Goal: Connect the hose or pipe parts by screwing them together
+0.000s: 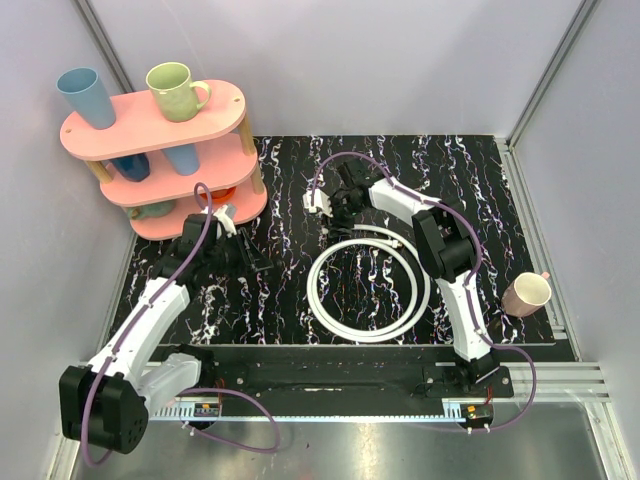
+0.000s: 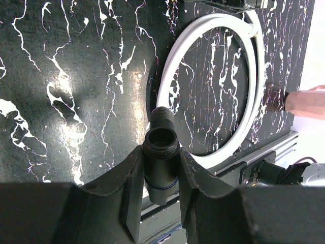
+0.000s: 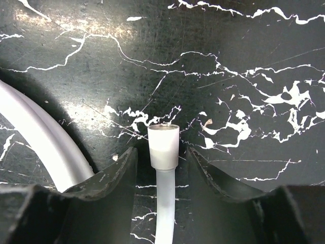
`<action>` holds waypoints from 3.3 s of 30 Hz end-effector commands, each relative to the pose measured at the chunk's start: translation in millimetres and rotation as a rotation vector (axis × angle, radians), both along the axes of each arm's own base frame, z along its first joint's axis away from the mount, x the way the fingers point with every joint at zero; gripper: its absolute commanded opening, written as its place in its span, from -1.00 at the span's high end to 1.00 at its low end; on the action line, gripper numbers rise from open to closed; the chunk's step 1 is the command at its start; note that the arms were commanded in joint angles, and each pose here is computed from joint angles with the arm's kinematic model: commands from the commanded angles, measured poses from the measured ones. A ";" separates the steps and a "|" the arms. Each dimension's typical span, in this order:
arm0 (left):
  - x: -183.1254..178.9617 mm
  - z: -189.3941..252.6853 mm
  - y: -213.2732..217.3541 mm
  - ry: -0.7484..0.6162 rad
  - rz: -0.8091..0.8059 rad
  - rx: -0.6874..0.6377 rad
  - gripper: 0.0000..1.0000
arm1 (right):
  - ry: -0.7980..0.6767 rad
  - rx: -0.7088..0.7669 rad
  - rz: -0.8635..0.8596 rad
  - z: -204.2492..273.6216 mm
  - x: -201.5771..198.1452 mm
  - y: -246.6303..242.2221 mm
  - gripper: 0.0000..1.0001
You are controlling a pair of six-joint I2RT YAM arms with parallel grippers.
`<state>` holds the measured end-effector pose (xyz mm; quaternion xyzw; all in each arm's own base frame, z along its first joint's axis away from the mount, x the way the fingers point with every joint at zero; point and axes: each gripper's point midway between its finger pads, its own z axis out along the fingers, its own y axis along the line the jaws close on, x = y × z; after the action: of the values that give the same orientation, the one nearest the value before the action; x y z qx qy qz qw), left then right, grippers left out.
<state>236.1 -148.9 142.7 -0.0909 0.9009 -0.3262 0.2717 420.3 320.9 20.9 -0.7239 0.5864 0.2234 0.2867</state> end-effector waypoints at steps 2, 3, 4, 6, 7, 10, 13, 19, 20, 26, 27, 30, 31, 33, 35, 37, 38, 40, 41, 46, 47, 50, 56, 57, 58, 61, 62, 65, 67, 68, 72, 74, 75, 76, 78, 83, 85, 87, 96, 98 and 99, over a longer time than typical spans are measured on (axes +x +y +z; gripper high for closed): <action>15.6 19.0 -4.3 -0.085 0.004 -0.037 1.00 | -0.036 0.005 0.038 -5.7 2.6 12.9 0.20; 16.0 18.5 -3.9 -0.083 0.005 -0.035 1.00 | -0.039 0.004 0.040 -5.3 2.7 13.6 0.49; 16.3 17.6 -3.6 -0.082 0.004 -0.032 1.00 | -0.041 0.006 0.040 -5.3 3.7 13.5 0.62; 16.6 18.5 -3.8 -0.083 0.000 -0.030 1.00 | -0.052 0.017 0.045 -1.6 4.2 15.6 0.90; 17.6 18.5 -3.0 -0.084 0.002 -0.025 1.00 | -0.059 0.023 0.044 1.5 5.5 16.7 0.95; 22.8 21.0 0.4 -0.087 0.019 -0.009 1.00 | -0.128 0.066 0.027 36.1 15.1 24.3 1.00; 34.9 30.6 4.8 -0.099 0.049 0.001 1.00 | -0.224 0.098 0.009 85.2 23.3 25.1 1.00; 61.3 66.4 5.6 -0.162 0.064 -0.009 1.00 | -0.266 0.248 -0.163 142.8 4.0 42.6 1.00; 65.9 76.5 5.2 -0.187 0.063 -0.010 1.00 | -0.243 0.230 -0.168 113.4 -12.1 32.8 1.00; 76.4 88.2 -10.8 -0.232 -0.044 -0.050 1.00 | -0.401 0.367 -0.114 159.9 -20.1 36.5 1.00; 82.1 95.4 -16.6 -0.286 -0.075 -0.075 1.00 | -0.378 0.355 -0.096 161.4 -26.8 34.9 1.00; 84.8 97.4 -22.3 -0.315 -0.096 -0.110 1.00 | -0.394 0.400 -0.064 181.3 -35.3 37.6 1.00; 81.5 96.6 -25.7 -0.319 -0.116 -0.130 1.00 | -0.396 0.408 -0.055 184.5 -37.8 37.7 1.00; 78.0 107.5 -32.6 -0.363 -0.158 -0.170 1.00 | -0.407 0.425 -0.044 194.3 -41.7 36.7 1.00; 75.6 110.6 -36.7 -0.373 -0.193 -0.186 1.00 | -0.405 0.443 -0.033 200.8 -46.6 37.7 1.00; 74.2 113.5 -40.1 -0.384 -0.234 -0.191 1.00 | -0.403 0.464 -0.020 207.5 -52.2 37.2 1.00; 73.6 113.3 -40.5 -0.383 -0.242 -0.190 1.00 | -0.397 0.473 -0.017 209.4 -55.2 37.7 1.00; 76.2 113.5 -39.3 -0.396 -0.245 -0.172 1.00 | -0.420 0.504 -0.005 219.2 -56.6 38.9 1.00; 77.1 113.5 -38.8 -0.398 -0.243 -0.166 1.00 | -0.420 0.508 -0.002 221.4 -57.8 39.5 1.00; 79.1 115.6 -42.8 -0.396 -0.270 -0.182 1.00 | -0.419 0.516 0.013 227.2 -62.1 39.3 1.00; 80.5 117.7 -43.5 -0.408 -0.272 -0.185 1.00 | -0.420 0.520 0.015 229.8 -63.2 39.2 1.00; 81.4 125.0 -44.4 -0.436 -0.270 -0.198 1.00 | -0.422 0.522 0.017 232.0 -62.4 40.0 1.00; 87.6 124.6 -45.9 -0.428 -0.265 -0.205 1.00 | -0.370 0.499 0.028 219.0 -69.5 43.3 1.00; 87.5 125.5 -46.5 -0.427 -0.267 -0.211 1.00 | -0.369 0.499 0.031 218.4 -70.4 43.9 1.00; 87.3 124.1 -46.9 -0.421 -0.268 -0.213 1.00 | -0.373 0.498 0.032 218.0 -70.8 43.9 1.00; 87.0 120.2 -47.8 -0.409 -0.276 -0.216 1.00 | -0.379 0.511 0.054 218.2 -79.0 48.4 1.00; 87.1 121.5 -48.1 -0.414 -0.277 -0.219 1.00 | -0.382 0.513 0.058 219.8 -81.3 48.5 1.00; 86.3 121.9 -49.8 -0.418 -0.286 -0.231 1.00 | -0.382 0.513 0.067 219.2 -85.5 50.7 1.00; 85.1 122.7 -51.4 -0.413 -0.297 -0.242 1.00 | -0.380 0.516 0.078 219.0 -88.9 51.4 1.00; 85.3 122.6 -52.3 -0.410 -0.299 -0.249 1.00 | -0.409 0.536 0.084 226.7 -86.9 53.1 1.00; 83.7 117.1 -55.6 -0.392 -0.327 -0.267 1.00 | -0.419 0.548 0.082 227.1 -89.1 52.3 1.00; 84.5 109.7 -55.9 -0.368 -0.330 -0.262 1.00 | -0.439 0.561 0.072 231.0 -87.3 52.5 1.00; 84.7 107.8 -55.9 -0.358 -0.329 -0.262 1.00 | -0.446 0.555 0.067 228.5 -86.7 51.0 1.00; 84.3 106.4 -55.7 -0.352 -0.327 -0.261 1.00 | -0.448 0.553 0.063 228.0 -86.3 50.4 1.00; 83.8 106.7 -56.0 -0.347 -0.331 -0.263 1.00 | -0.448 0.543 0.055 223.5 -85.1 48.6 1.00; 82.7 107.1 -55.9 -0.322 -0.335 -0.258 1.00 | -0.458 0.561 0.049 228.8 -85.3 47.1 1.00; 79.8 104.5 -56.6 -0.305 -0.347 -0.262 1.00 | -0.463 0.564 0.049 231.7 -85.7 46.9 1.00; 77.1 105.3 -57.0 -0.296 -0.355 -0.265 1.00 | -0.465 0.563 0.038 232.5 -82.3 44.9 1.00; 71.6 97.6 -60.9 -0.248 -0.400 -0.285 1.00 | -0.465 0.614 0.076 248.5 -88.3 45.2 1.00; 71.2 96.3 -62.4 -0.237 -0.402 -0.301 1.00 | -0.466 0.607 0.070 247.9 -86.9 44.8 1.00; 70.3 97.4 -63.6 -0.238 -0.408 -0.314 1.00 | -0.470 0.602 0.071 247.9 -86.1 44.0 1.00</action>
<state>309.1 -203.6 221.7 0.0587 0.8231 -0.4865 0.2868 338.3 359.2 205.0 -0.6691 0.4535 0.2301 0.5420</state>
